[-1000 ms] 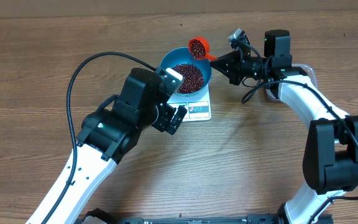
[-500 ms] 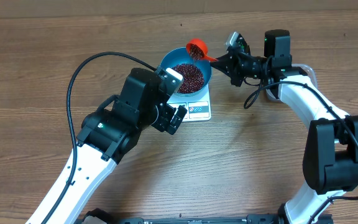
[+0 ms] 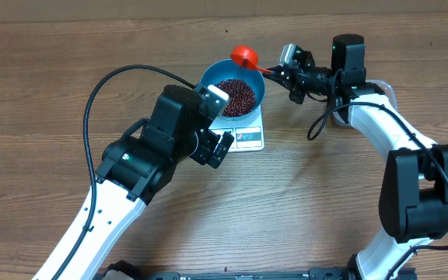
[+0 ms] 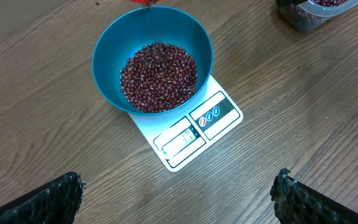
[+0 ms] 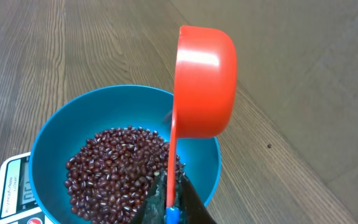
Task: Scoop item into bowl and weigh 150g on scale
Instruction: 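Tilt the scoop with the right gripper to pour beans into the bowl, then carry the empty red scoop right back over the bean tub, then dip the red scoop into the beans and fill it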
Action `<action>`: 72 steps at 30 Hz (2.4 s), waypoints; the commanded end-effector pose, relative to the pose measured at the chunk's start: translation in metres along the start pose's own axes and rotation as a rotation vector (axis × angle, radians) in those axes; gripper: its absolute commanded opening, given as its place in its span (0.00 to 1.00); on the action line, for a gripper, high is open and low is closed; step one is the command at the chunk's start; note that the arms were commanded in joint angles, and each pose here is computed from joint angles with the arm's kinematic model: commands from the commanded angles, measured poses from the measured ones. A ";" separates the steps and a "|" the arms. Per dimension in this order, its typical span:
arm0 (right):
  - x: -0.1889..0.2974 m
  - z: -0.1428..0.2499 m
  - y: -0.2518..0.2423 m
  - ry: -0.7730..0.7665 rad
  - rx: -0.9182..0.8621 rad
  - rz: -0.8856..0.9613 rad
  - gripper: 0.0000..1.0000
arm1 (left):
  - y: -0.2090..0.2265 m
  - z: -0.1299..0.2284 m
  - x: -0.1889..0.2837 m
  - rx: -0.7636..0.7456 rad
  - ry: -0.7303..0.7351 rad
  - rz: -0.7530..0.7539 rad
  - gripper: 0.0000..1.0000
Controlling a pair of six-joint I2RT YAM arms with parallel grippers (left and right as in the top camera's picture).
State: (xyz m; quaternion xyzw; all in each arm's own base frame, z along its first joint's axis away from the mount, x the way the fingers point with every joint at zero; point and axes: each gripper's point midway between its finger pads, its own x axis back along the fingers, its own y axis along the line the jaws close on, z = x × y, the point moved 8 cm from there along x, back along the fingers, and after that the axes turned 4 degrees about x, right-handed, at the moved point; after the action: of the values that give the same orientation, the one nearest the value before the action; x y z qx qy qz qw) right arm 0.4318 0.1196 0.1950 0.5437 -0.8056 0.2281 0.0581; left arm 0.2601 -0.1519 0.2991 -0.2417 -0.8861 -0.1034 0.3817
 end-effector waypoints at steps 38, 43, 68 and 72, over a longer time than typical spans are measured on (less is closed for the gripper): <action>0.072 -0.043 -0.036 -0.003 -0.404 0.288 0.04 | 0.000 0.002 -0.003 0.019 0.009 0.005 1.00; 0.130 -0.019 -0.043 0.175 -0.768 0.615 0.04 | 0.000 0.002 -0.003 0.019 0.009 0.005 0.99; 0.175 0.063 0.024 0.988 -1.056 0.907 0.04 | 0.000 0.002 -0.003 0.019 0.009 0.005 0.99; 0.163 0.078 0.022 0.981 -1.084 0.857 0.04 | 0.000 0.002 -0.003 0.019 0.009 0.005 1.00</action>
State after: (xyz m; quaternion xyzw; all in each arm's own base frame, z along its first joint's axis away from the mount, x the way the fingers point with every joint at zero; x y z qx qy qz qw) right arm 0.3519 -0.0482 0.1808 -0.0818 -0.8214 0.0325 0.5636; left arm 0.2600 -0.1519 0.2991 -0.2417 -0.8860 -0.1036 0.3818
